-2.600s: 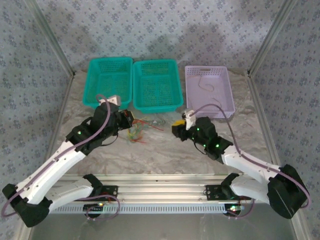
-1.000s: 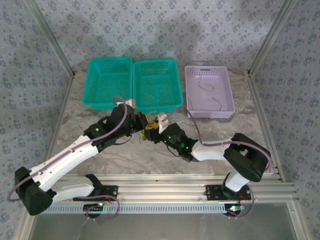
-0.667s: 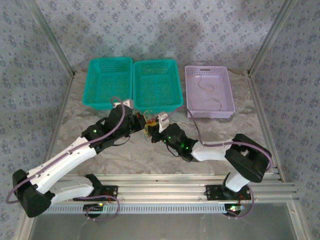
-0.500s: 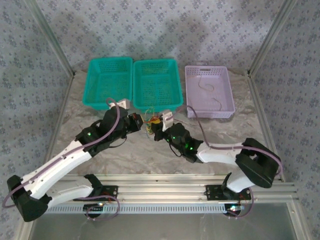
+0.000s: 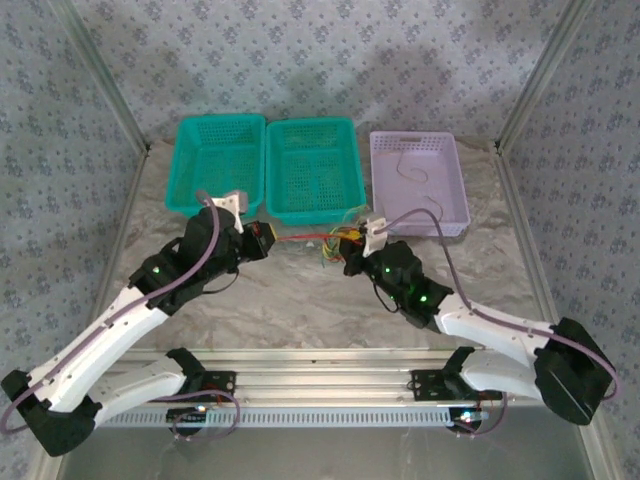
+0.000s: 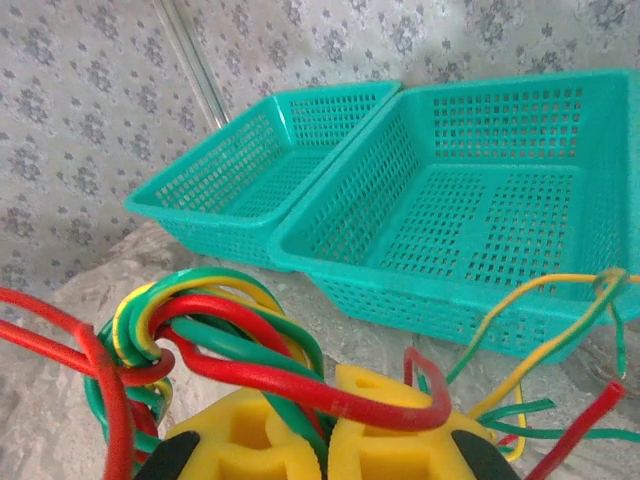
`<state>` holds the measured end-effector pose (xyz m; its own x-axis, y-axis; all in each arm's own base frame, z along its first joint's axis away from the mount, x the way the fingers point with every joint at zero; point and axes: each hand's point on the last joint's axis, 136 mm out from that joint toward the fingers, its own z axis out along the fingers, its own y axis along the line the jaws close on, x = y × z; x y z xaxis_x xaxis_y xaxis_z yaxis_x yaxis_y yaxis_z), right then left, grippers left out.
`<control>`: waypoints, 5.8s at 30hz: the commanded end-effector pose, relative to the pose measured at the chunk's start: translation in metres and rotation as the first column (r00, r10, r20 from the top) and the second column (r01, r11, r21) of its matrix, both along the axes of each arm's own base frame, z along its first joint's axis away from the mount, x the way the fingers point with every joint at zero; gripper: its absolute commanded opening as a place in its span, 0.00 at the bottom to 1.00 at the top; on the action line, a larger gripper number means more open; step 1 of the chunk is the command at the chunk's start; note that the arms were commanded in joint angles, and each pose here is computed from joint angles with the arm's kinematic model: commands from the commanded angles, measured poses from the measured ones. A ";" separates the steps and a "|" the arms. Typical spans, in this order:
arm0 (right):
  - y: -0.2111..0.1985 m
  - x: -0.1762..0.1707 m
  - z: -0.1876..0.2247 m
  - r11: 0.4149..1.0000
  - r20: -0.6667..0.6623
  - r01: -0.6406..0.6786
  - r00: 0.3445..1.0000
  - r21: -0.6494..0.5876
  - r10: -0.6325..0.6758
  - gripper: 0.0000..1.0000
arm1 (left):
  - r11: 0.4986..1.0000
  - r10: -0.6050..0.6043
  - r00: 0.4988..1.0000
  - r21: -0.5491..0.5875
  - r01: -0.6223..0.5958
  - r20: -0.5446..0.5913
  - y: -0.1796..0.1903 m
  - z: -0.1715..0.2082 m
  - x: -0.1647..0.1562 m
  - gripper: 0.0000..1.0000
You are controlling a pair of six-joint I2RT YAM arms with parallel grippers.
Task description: Untangle the cables
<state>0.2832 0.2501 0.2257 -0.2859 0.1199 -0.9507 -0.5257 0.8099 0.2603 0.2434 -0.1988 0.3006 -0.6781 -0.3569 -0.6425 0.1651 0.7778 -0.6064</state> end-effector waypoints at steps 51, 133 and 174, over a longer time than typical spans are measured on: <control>-0.118 -0.013 -0.022 0.987 -0.121 0.122 0.987 0.101 -0.109 0.00 | 0.976 -0.220 0.975 0.002 0.220 0.028 -0.010 0.012 -0.001 0.97; -0.020 -0.039 -0.030 0.952 -0.147 -0.285 0.952 -0.111 0.268 0.00 | 0.720 -0.655 0.727 0.123 0.683 -0.206 -0.141 -0.065 -0.043 0.44; -0.030 -0.026 -0.061 0.963 -0.221 -0.200 0.962 -0.180 0.158 0.00 | 0.794 -0.549 0.831 0.257 0.551 -0.084 -0.106 -0.030 -0.029 0.00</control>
<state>0.2443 0.2368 0.1836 -0.4276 -0.1152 -0.8966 -0.7018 0.6674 0.2490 0.2094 -0.3228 0.2388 -0.7629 0.2986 -0.5734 0.5991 0.6597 -0.4536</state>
